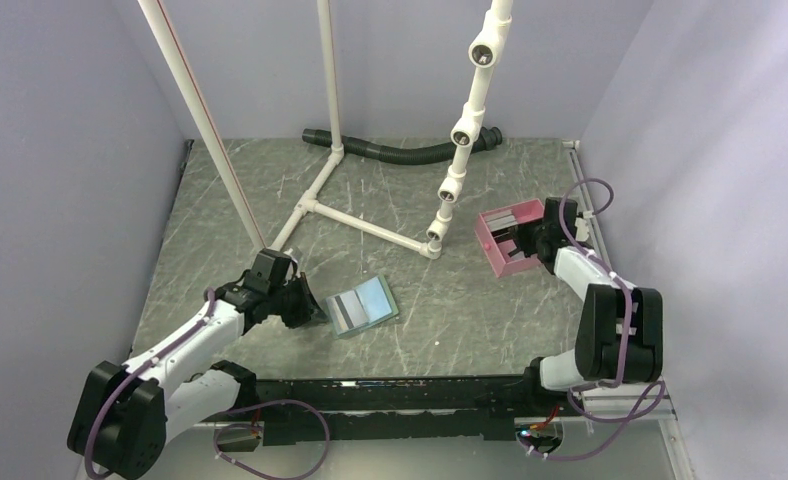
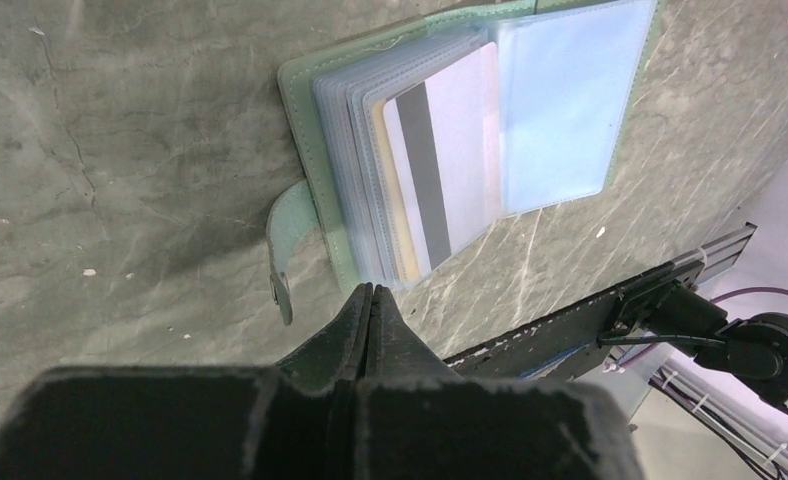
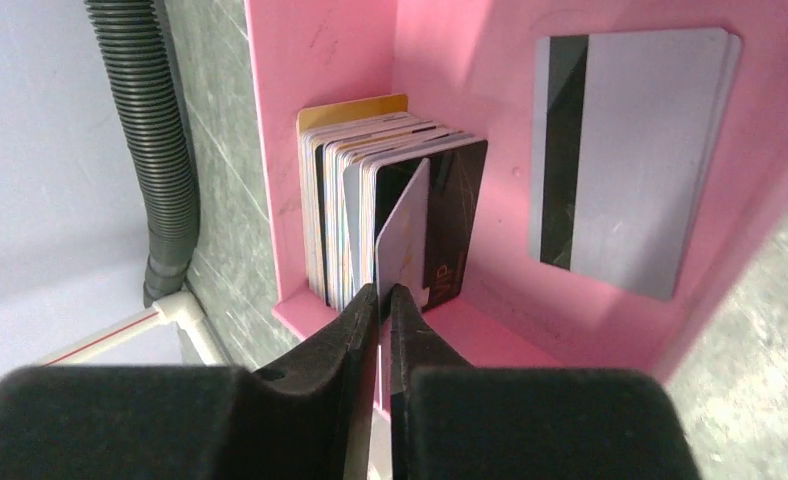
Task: Put the credit cards into the card holder
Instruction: Pick up the credit card from the storage box, then insert the credit card into the card holder.
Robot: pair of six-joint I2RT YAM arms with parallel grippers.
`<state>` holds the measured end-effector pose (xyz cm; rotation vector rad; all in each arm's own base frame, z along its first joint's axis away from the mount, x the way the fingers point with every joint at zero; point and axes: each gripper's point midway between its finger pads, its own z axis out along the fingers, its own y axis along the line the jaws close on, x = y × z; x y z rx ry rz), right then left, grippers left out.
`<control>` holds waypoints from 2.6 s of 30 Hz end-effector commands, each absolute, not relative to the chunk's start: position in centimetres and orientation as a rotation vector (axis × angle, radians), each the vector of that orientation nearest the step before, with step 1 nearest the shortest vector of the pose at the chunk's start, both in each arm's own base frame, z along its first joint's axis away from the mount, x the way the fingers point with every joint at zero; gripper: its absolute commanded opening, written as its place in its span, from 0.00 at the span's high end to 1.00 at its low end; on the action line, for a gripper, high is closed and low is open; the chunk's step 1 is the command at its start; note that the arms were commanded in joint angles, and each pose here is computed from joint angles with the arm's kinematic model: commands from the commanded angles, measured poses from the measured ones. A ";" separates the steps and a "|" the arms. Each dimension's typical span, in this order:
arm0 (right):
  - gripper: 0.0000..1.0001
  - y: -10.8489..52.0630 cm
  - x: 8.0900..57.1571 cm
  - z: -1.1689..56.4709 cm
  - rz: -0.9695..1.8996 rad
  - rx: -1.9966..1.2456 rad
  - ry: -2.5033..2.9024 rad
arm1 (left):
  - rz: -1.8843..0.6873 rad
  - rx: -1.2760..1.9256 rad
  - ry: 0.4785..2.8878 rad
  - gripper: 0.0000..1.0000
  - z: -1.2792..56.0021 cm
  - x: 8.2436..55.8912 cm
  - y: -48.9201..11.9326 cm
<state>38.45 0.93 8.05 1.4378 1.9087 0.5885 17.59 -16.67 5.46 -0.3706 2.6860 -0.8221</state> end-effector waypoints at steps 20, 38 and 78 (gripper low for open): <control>1.00 9.9 27.6 19.7 0.792 0.107 2.065 | -0.896 -0.163 2.494 0.08 15.0 19.2 -17.4; 1.00 28.1 12.6 24.4 1.730 -0.740 1.751 | -1.791 0.446 2.004 0.15 22.0 13.0 -29.7; 1.00 33.1 25.0 4.5 0.588 -0.732 2.365 | -1.334 -0.230 2.691 1.00 8.0 19.7 -21.7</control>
